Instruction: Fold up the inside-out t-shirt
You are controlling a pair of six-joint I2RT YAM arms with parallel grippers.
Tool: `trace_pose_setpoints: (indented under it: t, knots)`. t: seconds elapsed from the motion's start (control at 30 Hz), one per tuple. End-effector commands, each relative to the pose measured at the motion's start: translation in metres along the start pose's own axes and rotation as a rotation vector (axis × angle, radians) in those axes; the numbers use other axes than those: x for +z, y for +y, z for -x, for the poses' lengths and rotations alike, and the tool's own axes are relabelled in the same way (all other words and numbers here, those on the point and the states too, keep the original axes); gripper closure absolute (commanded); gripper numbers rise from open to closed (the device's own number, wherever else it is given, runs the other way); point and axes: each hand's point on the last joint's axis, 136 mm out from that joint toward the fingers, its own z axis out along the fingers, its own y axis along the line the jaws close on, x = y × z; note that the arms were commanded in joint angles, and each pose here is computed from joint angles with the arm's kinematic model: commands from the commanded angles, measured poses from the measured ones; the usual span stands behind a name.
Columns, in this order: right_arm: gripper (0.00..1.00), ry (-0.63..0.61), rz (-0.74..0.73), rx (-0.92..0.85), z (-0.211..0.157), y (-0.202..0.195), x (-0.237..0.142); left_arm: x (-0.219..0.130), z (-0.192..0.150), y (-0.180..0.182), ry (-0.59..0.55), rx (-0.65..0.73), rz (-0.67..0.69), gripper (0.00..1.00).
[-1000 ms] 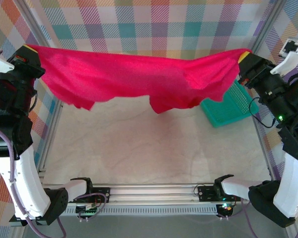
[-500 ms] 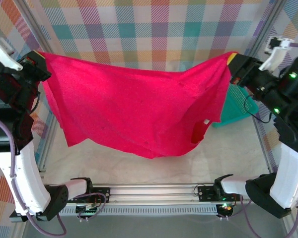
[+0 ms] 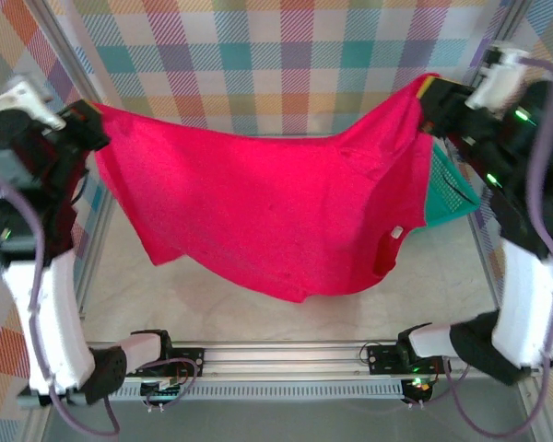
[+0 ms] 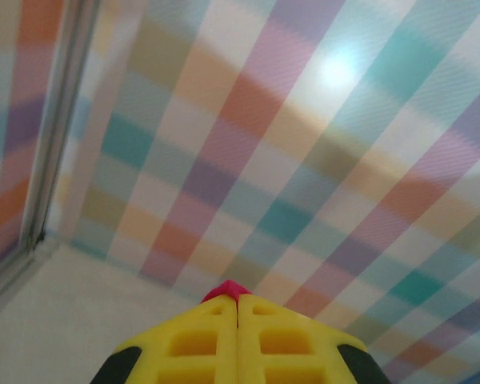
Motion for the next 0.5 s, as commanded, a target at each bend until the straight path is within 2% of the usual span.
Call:
trace_pose_setpoints:
  t: [0.0, 0.13, 0.17, 0.2, 0.23, 0.27, 0.3, 0.37, 0.47]
  knots:
    - [1.00, 0.140, -0.152, -0.080, -0.048, -0.039, 0.091, 0.100, -0.072, 0.034, 0.220, -0.039, 0.082, 1.00]
    - [1.00, 0.315, -0.219, -0.075, -0.114, -0.081, 0.182, 0.180, -0.137, 0.072, 0.393, -0.091, 0.198, 1.00]
    - [0.97, 0.354, -0.233, -0.068, -0.130, -0.091, 0.203, 0.199, -0.151, 0.082, 0.428, -0.102, 0.233, 1.00]
    - [0.88, 0.387, -0.247, -0.064, -0.145, -0.100, 0.222, 0.215, -0.162, 0.093, 0.453, -0.111, 0.276, 1.00]
    - [0.68, 0.420, -0.253, -0.059, -0.159, -0.107, 0.242, 0.235, -0.174, 0.105, 0.485, -0.121, 0.317, 0.78]
    - [0.47, 0.446, -0.249, -0.045, -0.172, -0.112, 0.259, 0.250, -0.181, 0.116, 0.511, -0.130, 0.359, 0.39]
    - [0.41, 0.474, -0.245, -0.016, -0.185, -0.116, 0.269, 0.263, -0.190, 0.127, 0.541, -0.133, 0.405, 0.28]
    - [0.35, 0.506, -0.226, 0.050, -0.203, -0.118, 0.280, 0.275, -0.199, 0.145, 0.572, -0.115, 0.495, 0.28]
    - [0.33, 0.597, -0.187, 0.137, -0.230, -0.111, 0.282, 0.264, -0.211, 0.154, 0.617, -0.101, 0.572, 0.27]
